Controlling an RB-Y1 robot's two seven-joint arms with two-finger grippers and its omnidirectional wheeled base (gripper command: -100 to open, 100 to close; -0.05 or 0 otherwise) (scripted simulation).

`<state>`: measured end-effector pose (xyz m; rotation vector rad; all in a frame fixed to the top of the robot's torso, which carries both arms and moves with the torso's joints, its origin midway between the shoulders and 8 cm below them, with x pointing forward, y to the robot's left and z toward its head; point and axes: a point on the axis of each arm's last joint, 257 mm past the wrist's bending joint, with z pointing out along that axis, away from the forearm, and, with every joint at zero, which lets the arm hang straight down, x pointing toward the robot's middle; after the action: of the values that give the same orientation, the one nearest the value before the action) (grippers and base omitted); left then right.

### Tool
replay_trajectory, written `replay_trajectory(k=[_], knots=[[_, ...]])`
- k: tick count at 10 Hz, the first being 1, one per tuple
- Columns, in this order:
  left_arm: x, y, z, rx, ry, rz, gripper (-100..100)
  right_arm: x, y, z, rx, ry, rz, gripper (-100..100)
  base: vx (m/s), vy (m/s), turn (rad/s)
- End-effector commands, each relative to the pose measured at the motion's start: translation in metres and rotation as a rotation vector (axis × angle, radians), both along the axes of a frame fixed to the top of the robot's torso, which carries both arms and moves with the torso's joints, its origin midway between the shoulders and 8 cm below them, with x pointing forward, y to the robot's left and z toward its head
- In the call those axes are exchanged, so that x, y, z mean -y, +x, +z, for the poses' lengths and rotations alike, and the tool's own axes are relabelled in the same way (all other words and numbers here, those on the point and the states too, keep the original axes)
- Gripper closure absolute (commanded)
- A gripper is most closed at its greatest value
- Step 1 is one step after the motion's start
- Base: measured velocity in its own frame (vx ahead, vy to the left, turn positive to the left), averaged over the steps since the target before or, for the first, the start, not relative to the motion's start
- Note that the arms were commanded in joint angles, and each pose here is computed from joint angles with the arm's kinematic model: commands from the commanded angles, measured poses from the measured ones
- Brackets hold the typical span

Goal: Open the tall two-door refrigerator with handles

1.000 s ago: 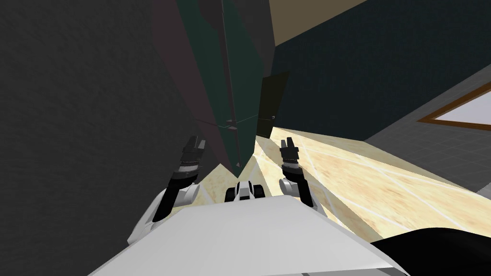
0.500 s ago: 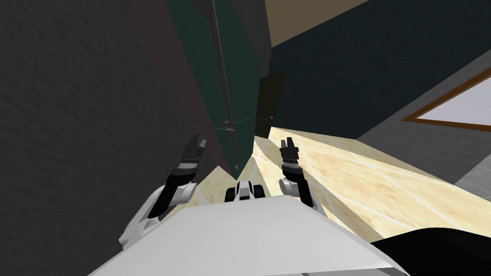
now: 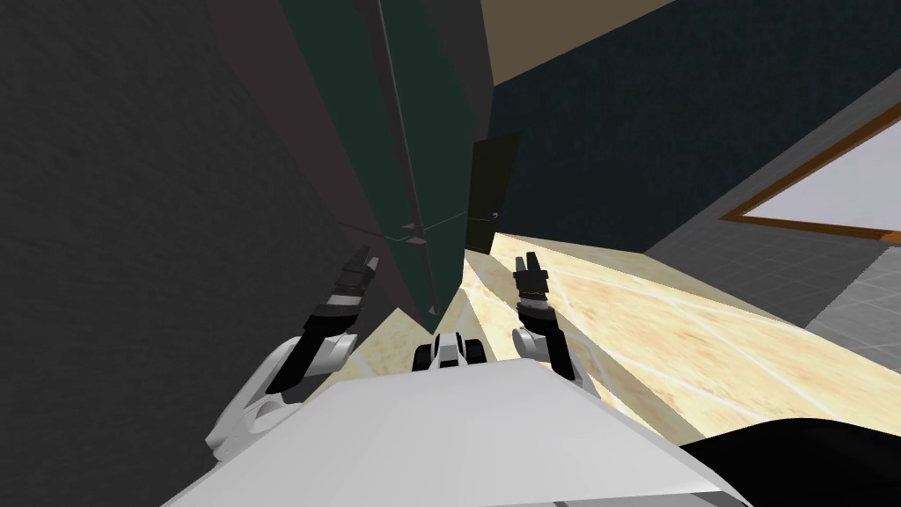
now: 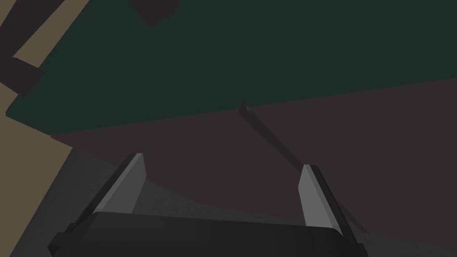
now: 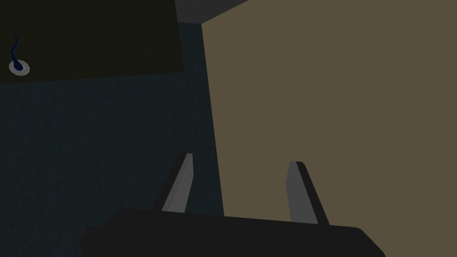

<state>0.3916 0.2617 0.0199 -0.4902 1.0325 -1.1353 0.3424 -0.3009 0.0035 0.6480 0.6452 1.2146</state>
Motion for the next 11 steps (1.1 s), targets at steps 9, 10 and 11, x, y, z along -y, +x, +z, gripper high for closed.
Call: replay_trajectory(k=[9,10,11], knots=[[-0.020,0.023,-0.013,-0.152,0.055,0.061,-100,0.000,0.000,0.000,0.000,0.000,0.000,0,0.032,-0.003,-0.060],[-0.023,0.026,-0.015,-0.176,0.064,0.070,-100,0.000,0.000,0.000,0.000,0.000,0.000,0,0.008,-0.004,-0.064],[-0.023,0.027,-0.016,-0.180,0.064,0.072,-100,0.000,0.000,0.000,0.000,0.000,0.000,0,0.007,-0.001,-0.043]])
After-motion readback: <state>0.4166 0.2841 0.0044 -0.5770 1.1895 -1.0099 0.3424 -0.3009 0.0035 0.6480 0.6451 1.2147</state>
